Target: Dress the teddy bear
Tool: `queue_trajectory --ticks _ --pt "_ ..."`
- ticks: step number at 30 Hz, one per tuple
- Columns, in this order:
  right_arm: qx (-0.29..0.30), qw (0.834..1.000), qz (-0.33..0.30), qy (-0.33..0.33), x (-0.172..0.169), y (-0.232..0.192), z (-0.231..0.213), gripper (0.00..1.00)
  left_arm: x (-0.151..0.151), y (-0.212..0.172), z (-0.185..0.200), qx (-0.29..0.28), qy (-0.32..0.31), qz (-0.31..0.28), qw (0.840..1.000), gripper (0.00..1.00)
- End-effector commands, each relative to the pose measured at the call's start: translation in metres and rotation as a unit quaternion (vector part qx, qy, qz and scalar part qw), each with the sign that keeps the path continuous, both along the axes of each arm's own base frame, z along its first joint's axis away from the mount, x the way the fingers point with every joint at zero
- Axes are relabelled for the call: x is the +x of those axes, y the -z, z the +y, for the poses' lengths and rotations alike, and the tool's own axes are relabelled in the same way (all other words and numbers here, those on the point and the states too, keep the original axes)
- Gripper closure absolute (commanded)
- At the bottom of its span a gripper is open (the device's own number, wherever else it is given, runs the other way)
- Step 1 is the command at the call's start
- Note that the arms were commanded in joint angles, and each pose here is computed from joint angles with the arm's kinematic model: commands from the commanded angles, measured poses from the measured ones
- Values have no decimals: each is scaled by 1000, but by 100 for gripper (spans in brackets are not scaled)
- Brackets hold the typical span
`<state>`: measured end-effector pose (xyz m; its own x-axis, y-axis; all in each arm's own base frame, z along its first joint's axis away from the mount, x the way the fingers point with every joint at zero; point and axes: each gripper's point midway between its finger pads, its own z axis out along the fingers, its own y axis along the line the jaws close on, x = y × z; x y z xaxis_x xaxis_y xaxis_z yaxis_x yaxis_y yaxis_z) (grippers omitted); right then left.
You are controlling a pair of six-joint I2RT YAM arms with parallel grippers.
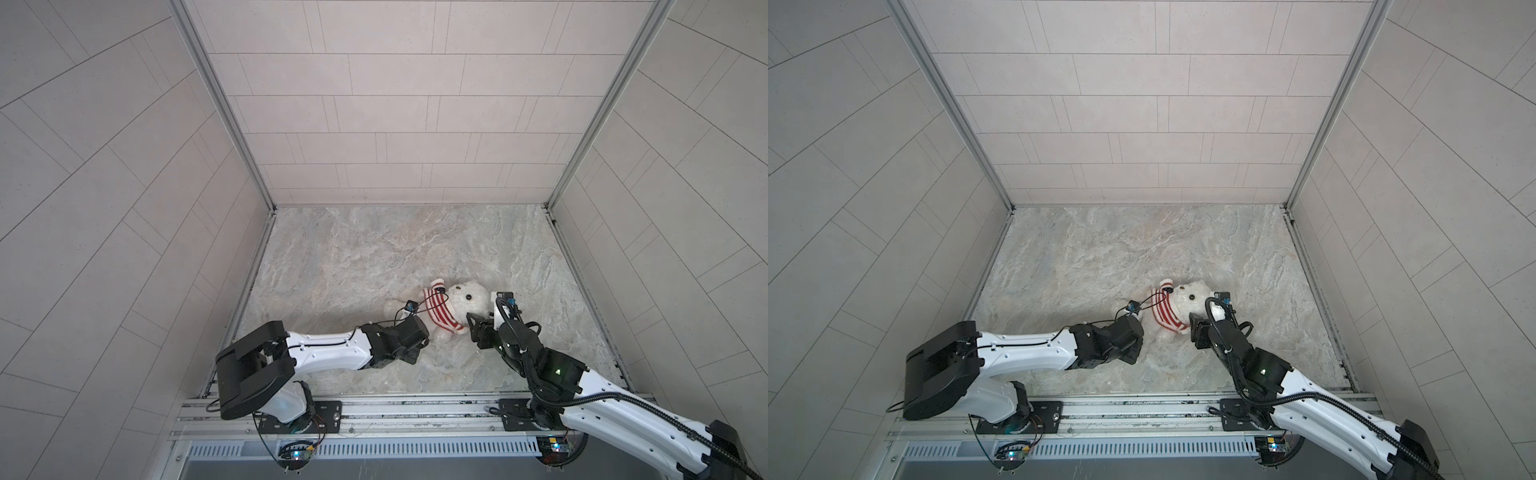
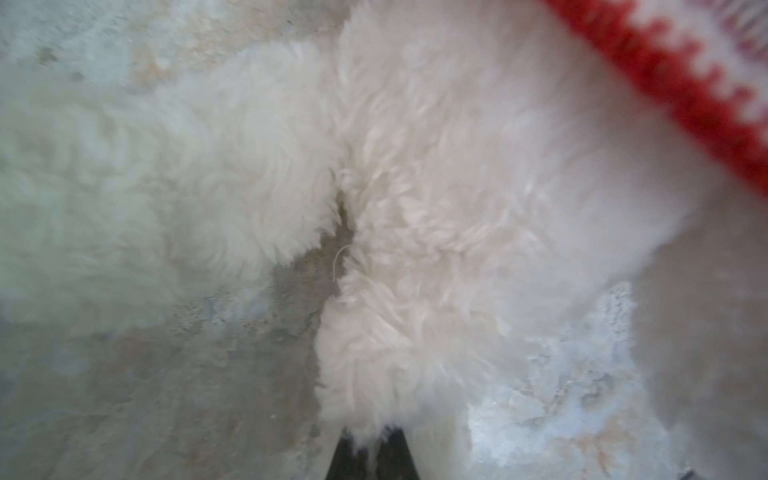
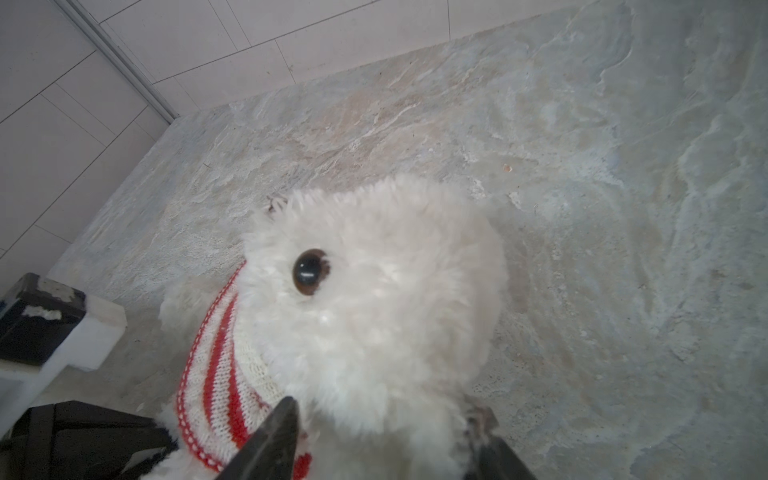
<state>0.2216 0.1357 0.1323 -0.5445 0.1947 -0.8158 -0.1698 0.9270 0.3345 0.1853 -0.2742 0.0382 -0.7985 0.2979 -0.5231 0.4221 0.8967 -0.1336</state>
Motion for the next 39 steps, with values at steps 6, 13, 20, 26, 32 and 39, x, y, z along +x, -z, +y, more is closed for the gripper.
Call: queue_trajectory --ticks 6,13,20,26,32,39 --pt "8 988 77 -132 -20 -4 24 25 -3 25 50 94 37 14 995 100" --pt "13 985 100 -142 -21 4 27 22 3 32 60 104 33 27 994 100" --pt "28 987 82 -134 -16 -6 25 28 3 34 59 104 40 28 993 100" --pt "74 989 62 -109 0 -11 28 31 5 37 56 108 39 30 993 100" --pt "78 989 56 -116 9 -14 35 39 5 39 54 101 41 32 994 100" --pt "81 987 60 -128 12 -7 42 83 7 36 51 96 41 28 994 100"
